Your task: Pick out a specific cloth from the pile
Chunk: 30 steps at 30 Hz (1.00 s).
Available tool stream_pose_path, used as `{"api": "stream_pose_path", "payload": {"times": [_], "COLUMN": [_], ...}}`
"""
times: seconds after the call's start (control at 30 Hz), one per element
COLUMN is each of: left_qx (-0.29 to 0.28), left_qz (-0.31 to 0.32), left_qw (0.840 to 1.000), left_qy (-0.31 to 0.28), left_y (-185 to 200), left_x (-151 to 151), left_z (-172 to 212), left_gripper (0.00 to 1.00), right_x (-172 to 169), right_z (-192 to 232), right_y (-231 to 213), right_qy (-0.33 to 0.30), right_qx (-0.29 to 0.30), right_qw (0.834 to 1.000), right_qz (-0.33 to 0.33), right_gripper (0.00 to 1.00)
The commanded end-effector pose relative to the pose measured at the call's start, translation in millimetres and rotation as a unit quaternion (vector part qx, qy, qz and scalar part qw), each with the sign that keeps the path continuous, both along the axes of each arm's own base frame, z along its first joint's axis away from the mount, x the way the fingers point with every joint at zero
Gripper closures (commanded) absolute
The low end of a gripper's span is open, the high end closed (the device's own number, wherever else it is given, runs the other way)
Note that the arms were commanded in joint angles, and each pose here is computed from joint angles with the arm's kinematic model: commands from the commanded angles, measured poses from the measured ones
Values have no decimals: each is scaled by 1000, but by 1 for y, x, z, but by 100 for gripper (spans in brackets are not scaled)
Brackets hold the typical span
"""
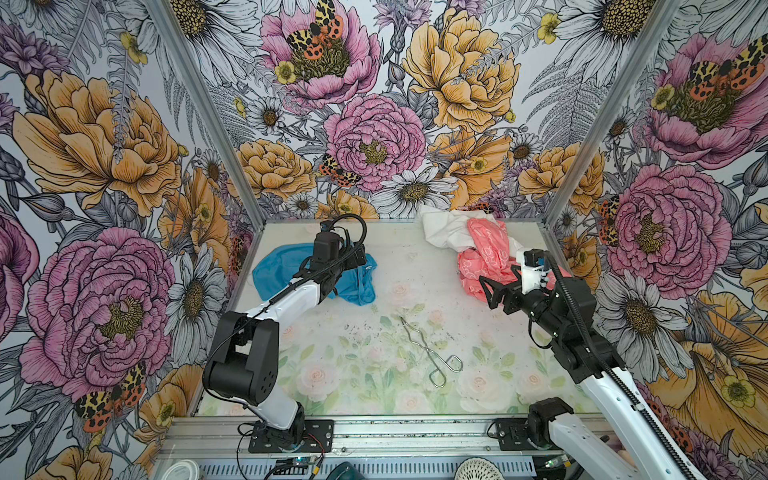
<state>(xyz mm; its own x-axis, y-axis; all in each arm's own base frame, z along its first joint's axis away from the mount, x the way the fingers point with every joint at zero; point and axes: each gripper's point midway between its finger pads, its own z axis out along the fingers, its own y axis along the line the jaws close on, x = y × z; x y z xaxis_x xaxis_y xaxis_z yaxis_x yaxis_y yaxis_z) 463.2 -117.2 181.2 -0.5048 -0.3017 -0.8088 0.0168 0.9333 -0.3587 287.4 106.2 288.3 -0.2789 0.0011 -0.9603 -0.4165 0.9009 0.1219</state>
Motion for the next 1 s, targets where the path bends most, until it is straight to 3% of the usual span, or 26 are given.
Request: {"api": "stream_pose_path", "payload": {"times": [0.0, 0.4, 0.67, 0.97], "left_qx": [17, 140, 175, 181], "left_qz": [4, 60, 143, 157], "left_qw": [997, 968, 948, 944], "left_qy": [-77, -201, -225, -225], "left_y": [11, 64, 115, 138], "left_x": [-5, -68, -106, -112], "left_z": [38, 56, 31, 1], "left_gripper": [1, 1, 1, 1], "right_x": [3, 33, 48, 60], "right_z": [1, -55, -102, -123], "right_y": [3, -22, -52, -72], "right_qy": [1, 32, 16, -20], "right_qx": [-6, -54, -56, -56], "right_qw": [1000, 995, 988, 987], "right_qz": [5, -77, -146, -151], "right_gripper": [0, 0, 0, 0]}}
